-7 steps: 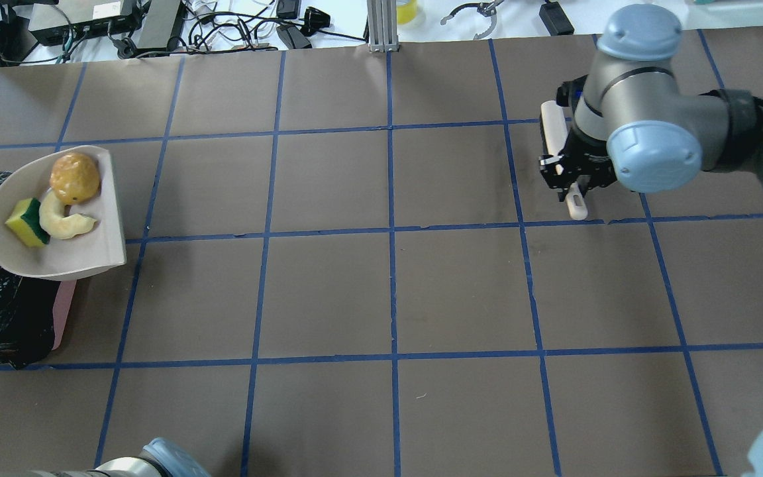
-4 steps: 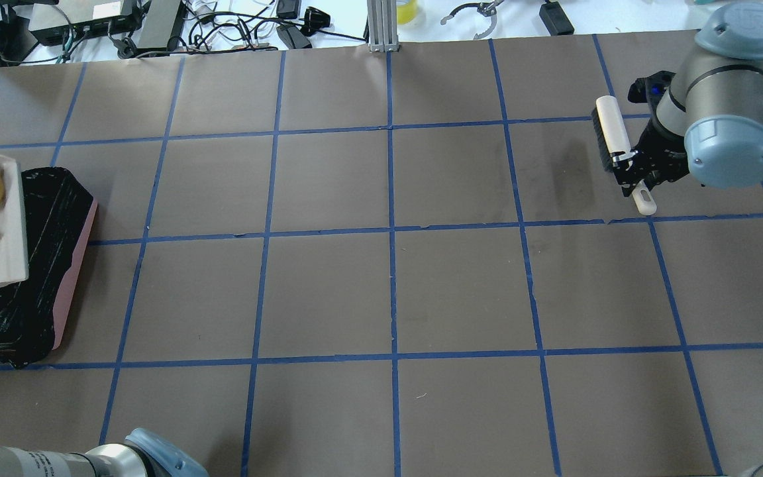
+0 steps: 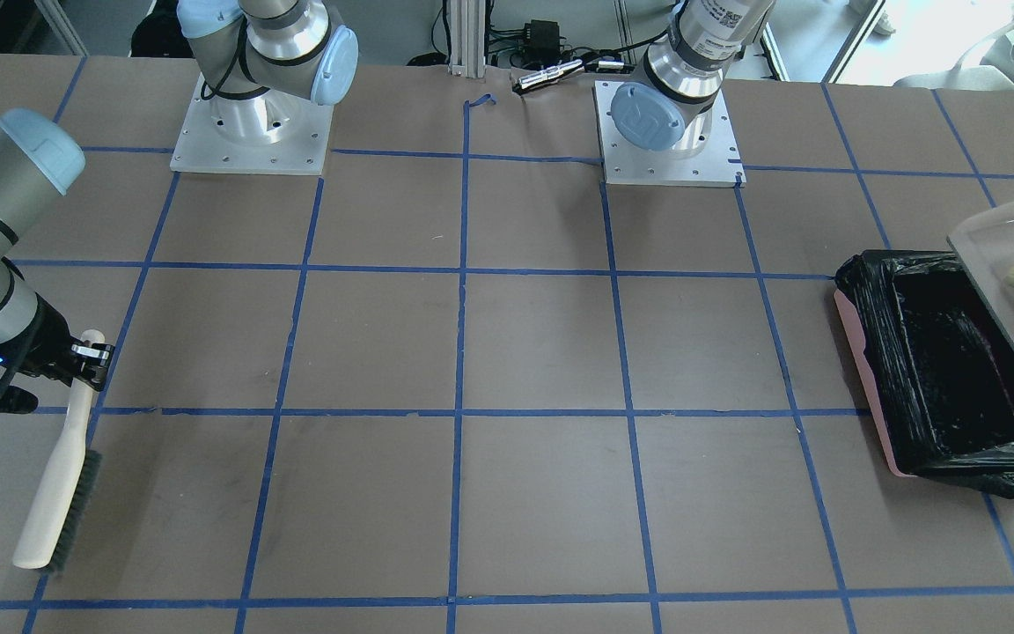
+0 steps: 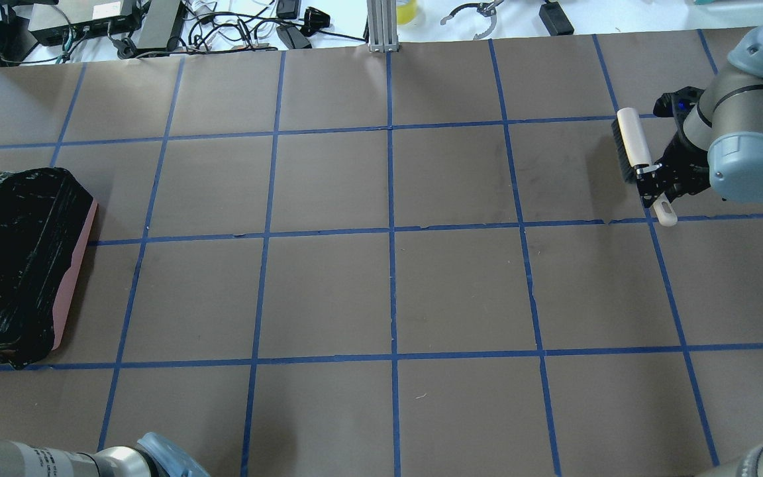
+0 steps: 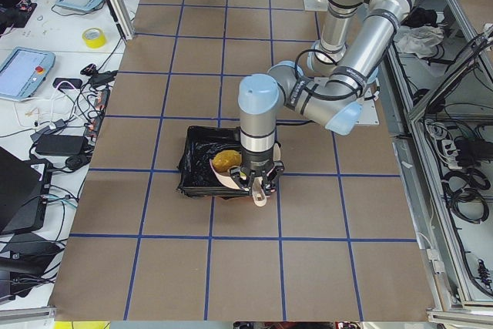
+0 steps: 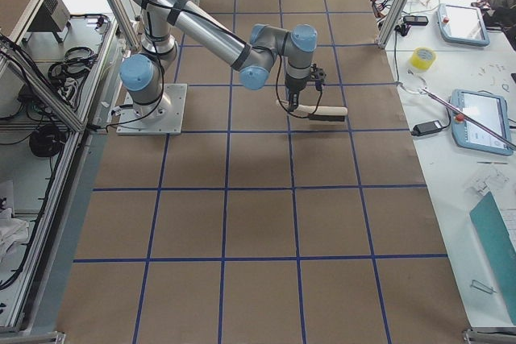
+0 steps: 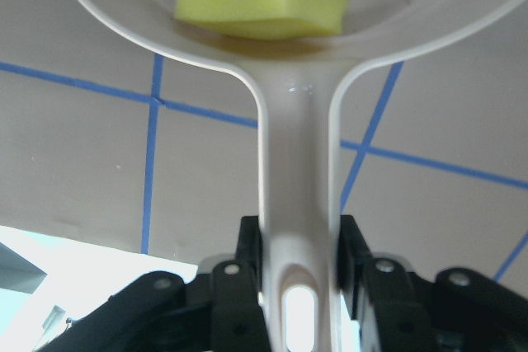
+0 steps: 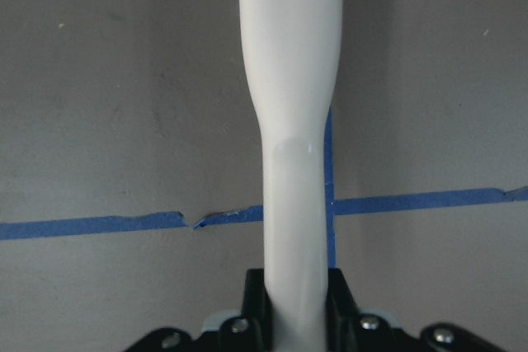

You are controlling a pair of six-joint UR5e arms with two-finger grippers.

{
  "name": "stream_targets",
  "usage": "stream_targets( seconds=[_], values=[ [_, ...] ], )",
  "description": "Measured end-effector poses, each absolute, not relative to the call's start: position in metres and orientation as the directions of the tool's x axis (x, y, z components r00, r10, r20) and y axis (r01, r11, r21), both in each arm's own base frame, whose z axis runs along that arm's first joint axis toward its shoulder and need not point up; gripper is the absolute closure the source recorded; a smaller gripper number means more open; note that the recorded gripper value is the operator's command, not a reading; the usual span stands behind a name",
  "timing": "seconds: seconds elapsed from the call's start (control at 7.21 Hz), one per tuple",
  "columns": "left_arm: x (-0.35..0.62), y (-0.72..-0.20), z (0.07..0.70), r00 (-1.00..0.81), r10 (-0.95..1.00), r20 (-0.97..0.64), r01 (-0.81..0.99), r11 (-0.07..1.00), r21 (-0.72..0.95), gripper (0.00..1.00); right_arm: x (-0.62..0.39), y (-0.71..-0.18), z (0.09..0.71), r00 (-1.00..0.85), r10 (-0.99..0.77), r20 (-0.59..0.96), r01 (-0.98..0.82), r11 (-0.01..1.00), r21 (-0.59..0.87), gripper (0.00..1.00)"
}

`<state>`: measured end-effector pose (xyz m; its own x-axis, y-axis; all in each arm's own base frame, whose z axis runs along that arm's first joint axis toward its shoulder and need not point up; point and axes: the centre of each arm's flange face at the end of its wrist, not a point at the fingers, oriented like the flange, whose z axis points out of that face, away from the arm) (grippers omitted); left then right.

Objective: Sweep and dump trash into bin
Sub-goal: 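Tip the dustpan with the left gripper to dump contents into the bin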

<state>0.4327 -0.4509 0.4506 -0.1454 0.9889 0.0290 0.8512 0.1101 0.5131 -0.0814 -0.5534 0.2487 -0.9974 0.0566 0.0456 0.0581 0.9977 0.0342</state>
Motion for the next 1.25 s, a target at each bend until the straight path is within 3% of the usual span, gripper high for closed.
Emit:
stream_targets(
  seconds=[0.42,0.55,0.69,1.25],
  values=[
    [0.363,-0.51,0.458,-0.099,0.984,0.146,0.676,-0.041,0.736,1.0,-0.086,-0.547,0.242,-0.998,0.053,0.036,0.055,0.997,0.049,1.0],
    [0.354,-0.514,0.46,-0.094,0.984,0.154,0.661,-0.054,0.749,1.0,-0.086,-0.546,0.242,-0.998,0.048,0.035,0.05,0.997,0.051,0.82],
    [0.343,-0.52,0.467,-0.075,0.988,0.136,0.647,-0.055,0.76,1.0,-0.086,-0.545,0.242,-0.998,0.046,0.034,0.047,0.997,0.056,0.75],
    [0.22,-0.571,0.529,0.368,0.907,-0.204,0.68,-0.113,0.725,1.0,-0.086,-0.544,0.237,-0.998,0.043,0.037,0.046,0.996,0.074,0.64]
  ],
)
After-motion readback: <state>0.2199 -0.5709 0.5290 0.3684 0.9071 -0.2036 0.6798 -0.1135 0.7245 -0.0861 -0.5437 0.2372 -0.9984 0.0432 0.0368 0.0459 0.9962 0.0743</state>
